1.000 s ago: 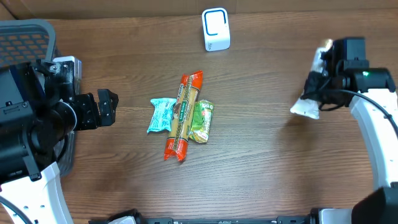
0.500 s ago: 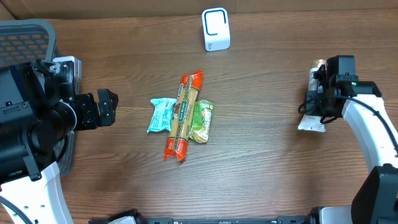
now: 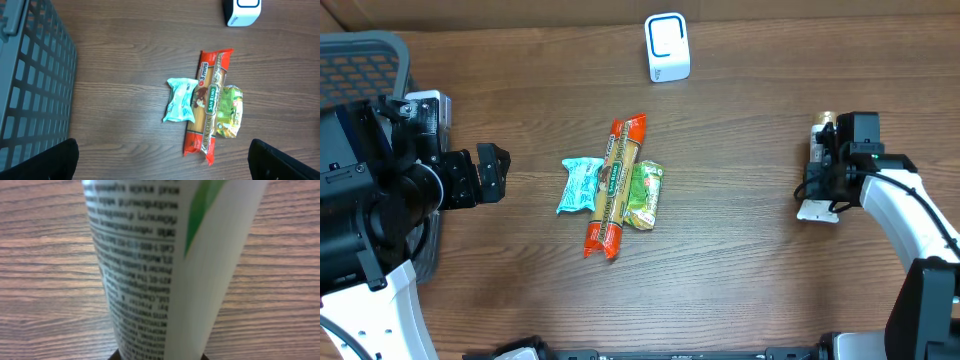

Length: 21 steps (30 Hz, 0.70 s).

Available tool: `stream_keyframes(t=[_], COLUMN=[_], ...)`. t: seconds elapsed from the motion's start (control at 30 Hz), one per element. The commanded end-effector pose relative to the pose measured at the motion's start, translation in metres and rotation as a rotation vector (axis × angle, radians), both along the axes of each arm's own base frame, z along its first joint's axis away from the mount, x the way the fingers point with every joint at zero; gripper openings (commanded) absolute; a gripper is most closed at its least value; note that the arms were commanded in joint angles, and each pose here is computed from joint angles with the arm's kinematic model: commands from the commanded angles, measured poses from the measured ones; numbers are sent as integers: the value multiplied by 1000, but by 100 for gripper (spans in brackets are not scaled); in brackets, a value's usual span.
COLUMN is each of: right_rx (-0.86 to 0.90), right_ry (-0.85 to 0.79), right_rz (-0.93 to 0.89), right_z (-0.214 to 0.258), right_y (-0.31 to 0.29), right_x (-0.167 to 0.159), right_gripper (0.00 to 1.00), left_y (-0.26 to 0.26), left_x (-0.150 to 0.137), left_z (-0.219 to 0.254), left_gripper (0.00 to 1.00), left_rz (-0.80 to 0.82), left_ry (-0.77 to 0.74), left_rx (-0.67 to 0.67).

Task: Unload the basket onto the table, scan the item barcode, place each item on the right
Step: 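Release the tube and raise the right gripper away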

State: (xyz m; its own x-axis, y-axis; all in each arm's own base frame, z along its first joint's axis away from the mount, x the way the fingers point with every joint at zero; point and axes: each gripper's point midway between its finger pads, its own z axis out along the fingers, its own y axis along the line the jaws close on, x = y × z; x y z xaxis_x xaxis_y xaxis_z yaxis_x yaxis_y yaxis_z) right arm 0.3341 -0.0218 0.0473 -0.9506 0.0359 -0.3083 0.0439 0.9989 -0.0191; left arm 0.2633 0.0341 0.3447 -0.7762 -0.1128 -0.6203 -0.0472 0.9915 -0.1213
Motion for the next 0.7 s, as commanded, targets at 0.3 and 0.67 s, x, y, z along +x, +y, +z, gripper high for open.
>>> stream_keyframes(t=[0.3,0.67], right_rx=[21,37], right_ry=[-54,-55], right_rz=[-159,-183], right_z=[5,5], right_y=[-25,-25], right_x=[9,9], right_gripper=[5,29], left_y=[-1,-1], left_x=[-1,-1], left_z=[0,0], left_gripper=[99,99], left_rz=[-18,-18], left_ry=[-4,-4], left_rx=[2,2])
